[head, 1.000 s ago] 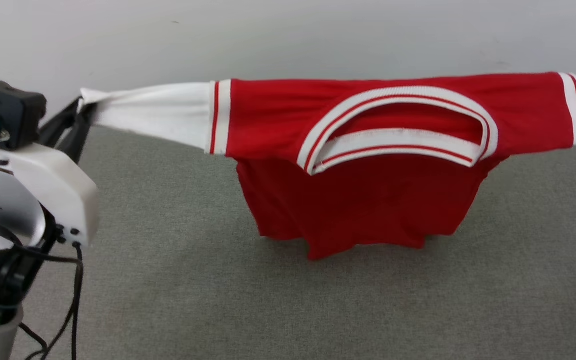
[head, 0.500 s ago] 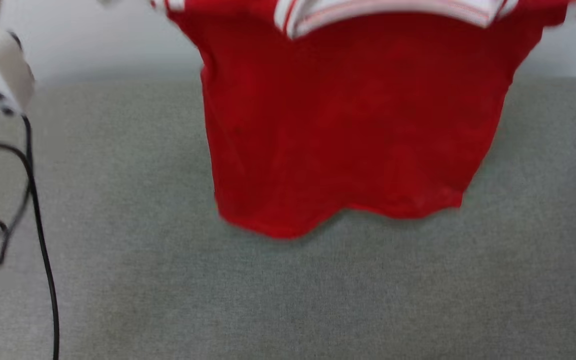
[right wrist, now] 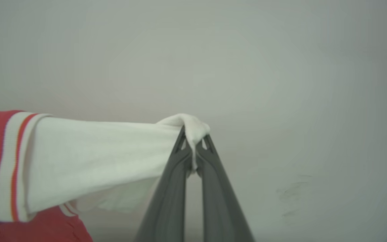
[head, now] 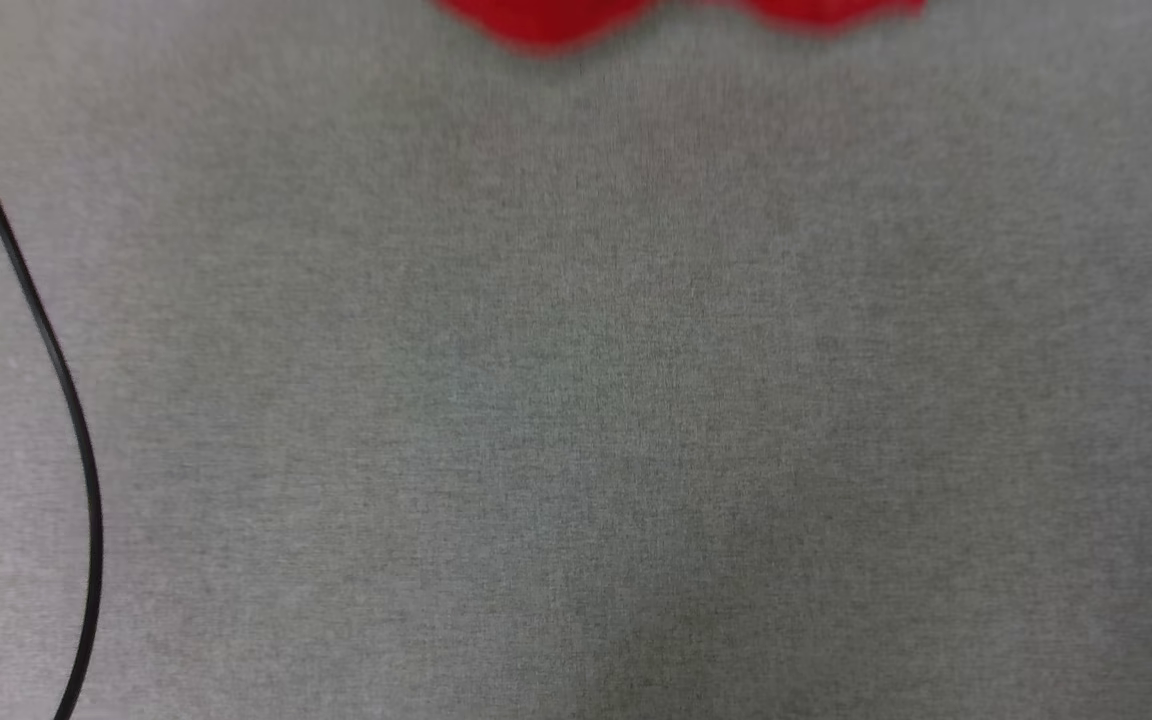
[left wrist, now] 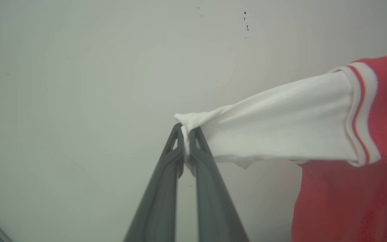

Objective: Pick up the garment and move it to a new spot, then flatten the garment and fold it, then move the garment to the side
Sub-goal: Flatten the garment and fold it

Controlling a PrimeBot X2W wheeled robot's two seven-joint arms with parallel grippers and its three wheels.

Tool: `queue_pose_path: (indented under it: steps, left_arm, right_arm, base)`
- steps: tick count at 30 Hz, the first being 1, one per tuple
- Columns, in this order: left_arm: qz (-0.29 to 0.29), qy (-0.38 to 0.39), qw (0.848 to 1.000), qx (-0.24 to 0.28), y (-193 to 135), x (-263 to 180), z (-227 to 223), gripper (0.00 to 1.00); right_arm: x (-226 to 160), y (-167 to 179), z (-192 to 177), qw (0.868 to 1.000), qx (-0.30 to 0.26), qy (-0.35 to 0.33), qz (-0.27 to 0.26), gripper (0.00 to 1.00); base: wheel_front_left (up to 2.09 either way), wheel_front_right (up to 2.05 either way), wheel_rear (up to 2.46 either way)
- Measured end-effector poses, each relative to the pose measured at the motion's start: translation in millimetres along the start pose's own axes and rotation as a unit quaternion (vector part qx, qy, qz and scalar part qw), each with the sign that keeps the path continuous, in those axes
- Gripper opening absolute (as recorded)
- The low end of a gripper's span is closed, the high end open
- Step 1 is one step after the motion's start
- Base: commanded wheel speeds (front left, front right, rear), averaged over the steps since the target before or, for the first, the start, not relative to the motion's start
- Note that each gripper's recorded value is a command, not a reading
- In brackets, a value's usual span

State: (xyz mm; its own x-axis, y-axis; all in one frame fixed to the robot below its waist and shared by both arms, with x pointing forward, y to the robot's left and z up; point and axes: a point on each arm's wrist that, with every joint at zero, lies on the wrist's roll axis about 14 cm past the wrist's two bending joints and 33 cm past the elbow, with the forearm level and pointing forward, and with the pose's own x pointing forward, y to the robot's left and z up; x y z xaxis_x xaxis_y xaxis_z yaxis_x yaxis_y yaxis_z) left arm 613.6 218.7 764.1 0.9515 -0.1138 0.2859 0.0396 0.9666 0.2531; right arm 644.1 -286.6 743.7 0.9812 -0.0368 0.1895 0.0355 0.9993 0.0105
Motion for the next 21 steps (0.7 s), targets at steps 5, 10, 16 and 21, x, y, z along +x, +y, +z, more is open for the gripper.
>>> queue_pose_path:
  steps: [5,10,16,21]
  left_arm:
    - [0.001,-0.001,1.0,-0.009,-7.4,24.2,-25.8,0.0]
    - [0.005,0.007,1.0,-0.021,-16.1,42.4,-65.5,0.0]
    - [-0.004,0.053,0.998,-0.046,-35.7,31.9,-133.7,0.0]
    - [-0.01,0.089,0.994,-0.057,-44.7,4.7,-162.5,0.0]
  right_arm:
    - [24.9,6.8,-23.7,1.0,0.008,0.005,-0.002,0.0]
    - [46.4,15.4,-56.8,1.0,0.019,0.009,-0.002,0.0]
    - [44.4,36.2,-133.4,0.997,0.041,0.068,0.015,0.0]
    - [21.2,27.8,-166.9,0.992,0.053,0.111,0.008,0.0]
  base:
    - [0.0,0.0,0.0]
    - [0.0,0.0,0.0]
    - [0.0,0.0,0.0]
    - [0.0,0.0,0.0]
